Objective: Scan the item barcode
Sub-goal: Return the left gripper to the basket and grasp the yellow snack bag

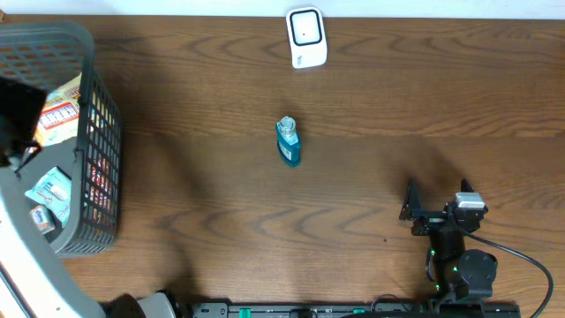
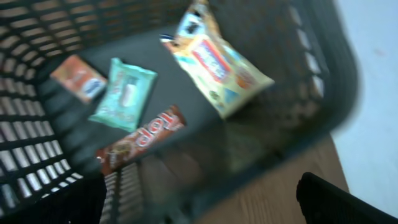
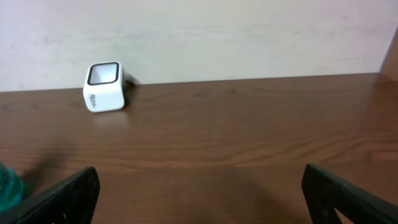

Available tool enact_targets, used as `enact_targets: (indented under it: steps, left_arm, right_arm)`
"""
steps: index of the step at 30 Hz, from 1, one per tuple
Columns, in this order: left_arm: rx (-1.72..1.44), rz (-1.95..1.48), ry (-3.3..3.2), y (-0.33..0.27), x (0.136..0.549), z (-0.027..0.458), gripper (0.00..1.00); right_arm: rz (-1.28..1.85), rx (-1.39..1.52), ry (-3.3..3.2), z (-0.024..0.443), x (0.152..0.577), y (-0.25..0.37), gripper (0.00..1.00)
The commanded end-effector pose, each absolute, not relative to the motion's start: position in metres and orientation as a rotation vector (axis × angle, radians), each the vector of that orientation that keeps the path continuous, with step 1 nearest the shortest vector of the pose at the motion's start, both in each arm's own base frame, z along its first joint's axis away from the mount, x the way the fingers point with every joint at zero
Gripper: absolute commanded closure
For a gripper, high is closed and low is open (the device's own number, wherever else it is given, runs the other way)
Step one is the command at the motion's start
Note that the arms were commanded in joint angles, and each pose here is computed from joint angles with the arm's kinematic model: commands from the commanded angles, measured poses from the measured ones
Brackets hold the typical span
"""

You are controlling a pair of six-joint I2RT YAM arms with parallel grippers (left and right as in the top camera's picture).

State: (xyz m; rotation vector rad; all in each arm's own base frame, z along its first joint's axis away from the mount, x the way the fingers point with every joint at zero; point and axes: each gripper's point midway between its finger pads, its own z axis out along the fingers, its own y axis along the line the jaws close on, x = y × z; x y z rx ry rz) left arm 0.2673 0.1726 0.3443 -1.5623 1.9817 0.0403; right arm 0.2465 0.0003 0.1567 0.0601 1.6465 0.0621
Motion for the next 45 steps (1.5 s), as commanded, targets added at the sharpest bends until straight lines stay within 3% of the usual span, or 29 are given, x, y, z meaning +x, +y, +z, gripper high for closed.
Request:
enact_targets:
  steps: [1,29,38,45]
  left_arm:
    - [-1.669,0.067,1.962,0.191,0.262,0.328,0.02]
    - [-2.037,0.030,1.903,0.277,0.382,0.152,0.02]
    - [-1.979,-0.090,1.871,0.291,0.425,0.120,0.02]
    - [-1.992,-0.114,1.895,0.291,0.433,0.097,0.02]
  right_arm:
    - [0.062,0.080,1.647,0.156,0.246,-0.002,0.01]
    - [0.062,0.080,1.647,0.156,0.246,-0.002,0.01]
    - [0.062,0.080,1.647,0.156,0.246,-0.002,0.01]
    - [0.062,0.080,1.647,0.156,0.246,-0.002,0.01]
